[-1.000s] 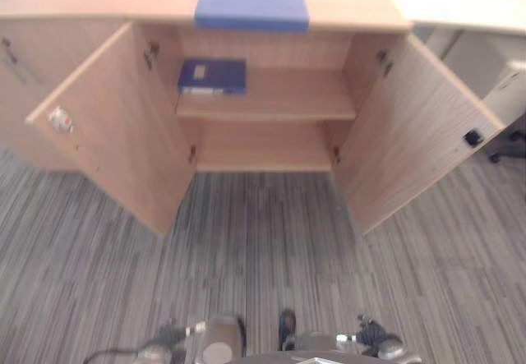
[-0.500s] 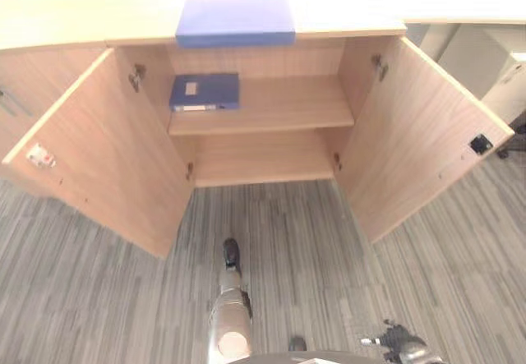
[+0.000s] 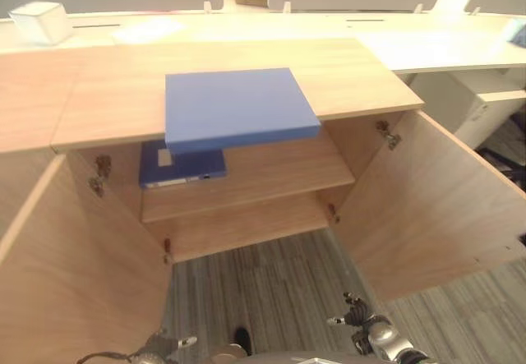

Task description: Put the empty folder in the office cabinet

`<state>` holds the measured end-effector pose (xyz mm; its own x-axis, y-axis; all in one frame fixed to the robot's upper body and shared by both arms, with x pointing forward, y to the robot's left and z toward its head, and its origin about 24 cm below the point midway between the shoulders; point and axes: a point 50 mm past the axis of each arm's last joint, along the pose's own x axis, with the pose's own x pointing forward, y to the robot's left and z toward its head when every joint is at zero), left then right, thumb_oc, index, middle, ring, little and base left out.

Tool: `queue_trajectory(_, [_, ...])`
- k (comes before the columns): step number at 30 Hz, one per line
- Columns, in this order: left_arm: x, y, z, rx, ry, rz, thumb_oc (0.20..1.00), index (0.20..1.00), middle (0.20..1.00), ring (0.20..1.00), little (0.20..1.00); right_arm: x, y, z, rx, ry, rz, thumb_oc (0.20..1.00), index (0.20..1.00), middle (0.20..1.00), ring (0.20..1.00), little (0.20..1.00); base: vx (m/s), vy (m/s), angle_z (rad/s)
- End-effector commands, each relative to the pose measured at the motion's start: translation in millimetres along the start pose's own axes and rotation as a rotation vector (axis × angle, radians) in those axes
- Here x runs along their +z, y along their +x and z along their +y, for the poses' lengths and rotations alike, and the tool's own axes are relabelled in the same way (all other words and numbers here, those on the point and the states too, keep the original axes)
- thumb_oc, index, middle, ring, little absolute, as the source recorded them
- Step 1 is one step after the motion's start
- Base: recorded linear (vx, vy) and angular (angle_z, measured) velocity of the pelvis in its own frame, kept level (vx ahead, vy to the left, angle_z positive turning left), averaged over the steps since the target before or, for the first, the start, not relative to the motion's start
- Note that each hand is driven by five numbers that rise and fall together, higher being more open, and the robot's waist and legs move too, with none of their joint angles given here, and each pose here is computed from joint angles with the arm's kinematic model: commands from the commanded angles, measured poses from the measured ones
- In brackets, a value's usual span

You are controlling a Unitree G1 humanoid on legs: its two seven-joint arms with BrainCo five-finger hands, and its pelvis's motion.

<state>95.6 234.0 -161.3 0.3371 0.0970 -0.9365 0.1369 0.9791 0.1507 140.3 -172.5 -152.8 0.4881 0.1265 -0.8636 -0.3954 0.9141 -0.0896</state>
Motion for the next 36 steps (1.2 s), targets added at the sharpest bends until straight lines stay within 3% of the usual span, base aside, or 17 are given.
queue_trajectory(1, [18, -5, 45, 0.103, -0.059, -0.052, 1.0, 1.0, 1.0, 1.0, 1.0, -3, -3, -16, -0.026, -0.107, 0.02, 1.0, 1.0, 1.0, 1.0, 1.0, 0.53, -0.044, 0.36])
queue_trajectory(8, [-3, -7, 39, 0.109, 0.057, -0.031, 1.0, 1.0, 1.0, 1.0, 1.0, 4, -7, -29, -0.071, -0.111, -0.025, 1.0, 1.0, 1.0, 1.0, 1.0, 0.22, -0.154, 0.4])
queue_trajectory(25, [47, -2, -11, 0.016, 0.084, -0.262, 1.0, 1.0, 1.0, 1.0, 1.0, -14, -16, -55, -0.176, -0.108, 0.033, 1.0, 1.0, 1.0, 1.0, 1.0, 0.0, -0.161, 0.07])
queue_trajectory(31, [74, -9, -24, -0.016, 0.19, -0.409, 1.0, 1.0, 1.0, 1.0, 1.0, -15, -20, -66, -0.22, -0.1, 0.019, 1.0, 1.0, 1.0, 1.0, 1.0, -0.13, 0.073, 0.18])
queue_trajectory(34, [94, -21, -15, 0.007, 0.287, -0.525, 1.0, 1.0, 1.0, 1.0, 1.0, -19, -23, -71, -0.254, -0.062, 0.029, 1.0, 1.0, 1.0, 1.0, 1.0, -0.06, 0.182, 0.28])
queue_trajectory(36, [112, -42, 9, 0.08, 0.329, -0.656, 1.0, 1.0, 1.0, 1.0, 1.0, -12, -24, -74, -0.249, -0.072, -0.014, 1.0, 1.0, 1.0, 1.0, 1.0, -0.12, 0.174, 0.17])
